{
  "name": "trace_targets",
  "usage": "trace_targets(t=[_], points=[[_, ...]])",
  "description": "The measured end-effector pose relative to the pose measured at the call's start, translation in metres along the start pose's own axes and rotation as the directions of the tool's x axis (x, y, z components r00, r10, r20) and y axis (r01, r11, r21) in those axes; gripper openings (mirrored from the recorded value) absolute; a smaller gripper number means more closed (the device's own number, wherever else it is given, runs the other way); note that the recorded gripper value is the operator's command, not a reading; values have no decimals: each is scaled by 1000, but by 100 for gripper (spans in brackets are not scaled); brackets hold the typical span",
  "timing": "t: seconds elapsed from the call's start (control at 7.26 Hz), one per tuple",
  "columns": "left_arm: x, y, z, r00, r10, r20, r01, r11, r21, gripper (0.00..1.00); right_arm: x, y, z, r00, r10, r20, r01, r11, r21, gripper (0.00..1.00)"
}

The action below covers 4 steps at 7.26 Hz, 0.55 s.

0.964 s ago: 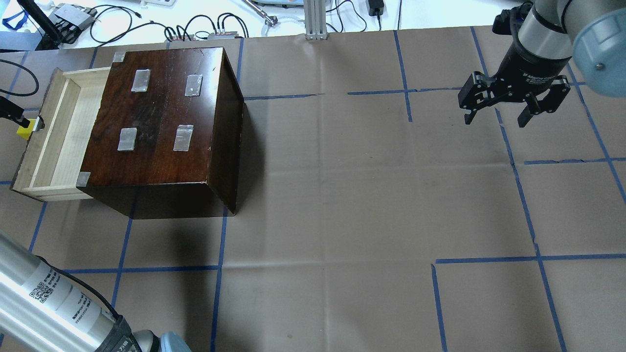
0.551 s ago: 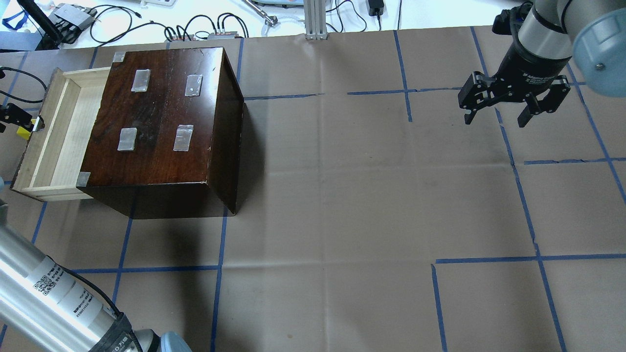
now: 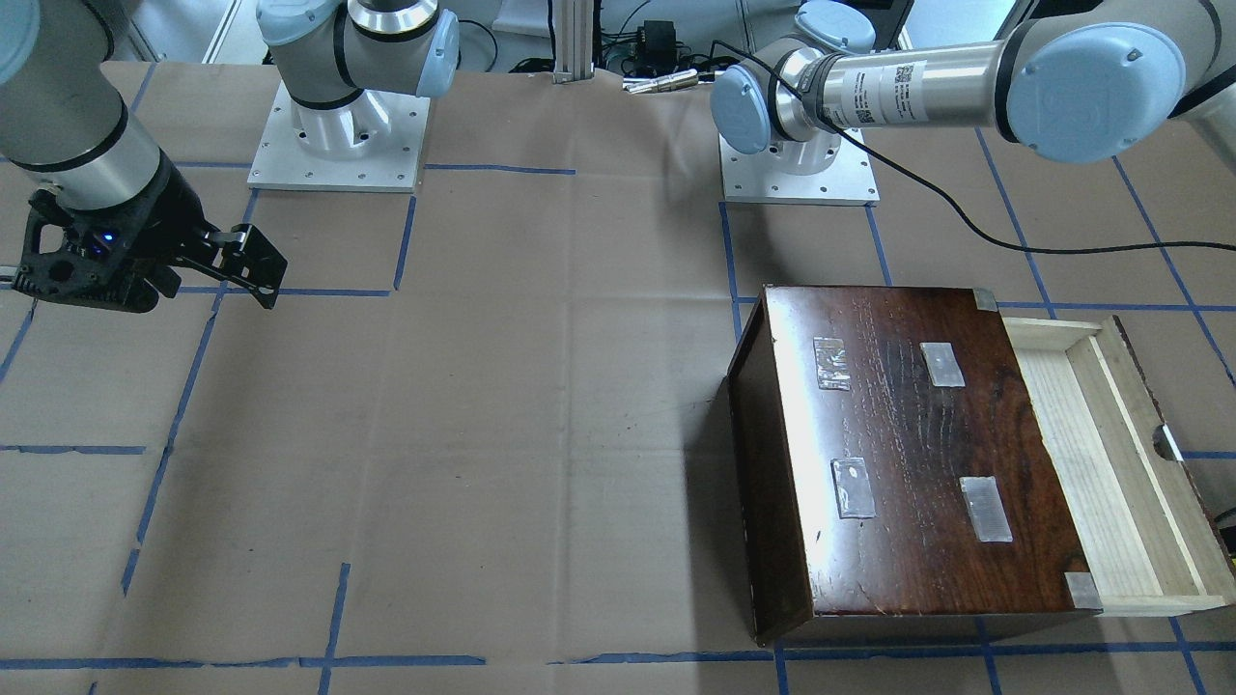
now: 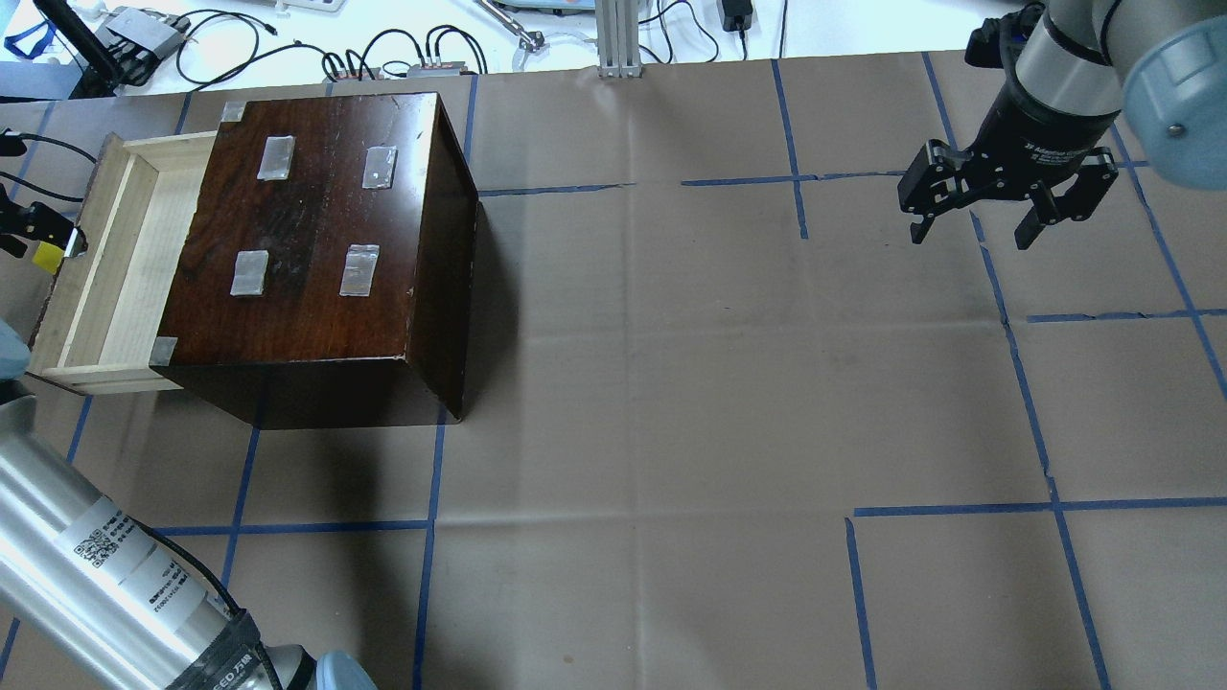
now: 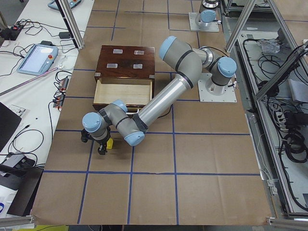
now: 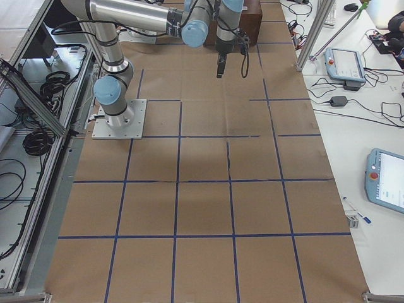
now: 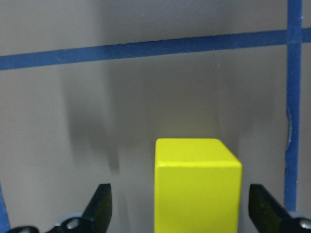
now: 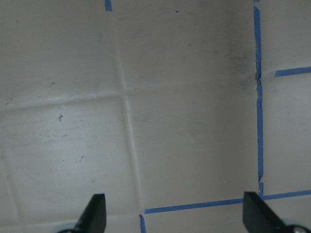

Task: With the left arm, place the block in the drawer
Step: 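Lower the left gripper onto the yellow cube and grasp it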

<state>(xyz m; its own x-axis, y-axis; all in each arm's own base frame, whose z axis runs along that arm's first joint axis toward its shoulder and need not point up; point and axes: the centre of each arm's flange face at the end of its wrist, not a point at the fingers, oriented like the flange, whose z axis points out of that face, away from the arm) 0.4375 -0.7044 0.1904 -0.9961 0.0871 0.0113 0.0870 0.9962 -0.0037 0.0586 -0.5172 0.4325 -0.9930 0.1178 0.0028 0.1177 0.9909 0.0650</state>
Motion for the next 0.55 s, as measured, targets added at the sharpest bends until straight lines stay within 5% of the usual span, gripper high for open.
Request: trace_targets(t=[0.28,0.55], points=[[3,-7,8,1000,6,-6,-6,1000,25,1,0,0,0,1000,1,0,-1,1000,0,100],[7,-10,8,1000,12,-22,-12,999,38,0,0,0,0,1000,1,0,-1,1000,0,100]])
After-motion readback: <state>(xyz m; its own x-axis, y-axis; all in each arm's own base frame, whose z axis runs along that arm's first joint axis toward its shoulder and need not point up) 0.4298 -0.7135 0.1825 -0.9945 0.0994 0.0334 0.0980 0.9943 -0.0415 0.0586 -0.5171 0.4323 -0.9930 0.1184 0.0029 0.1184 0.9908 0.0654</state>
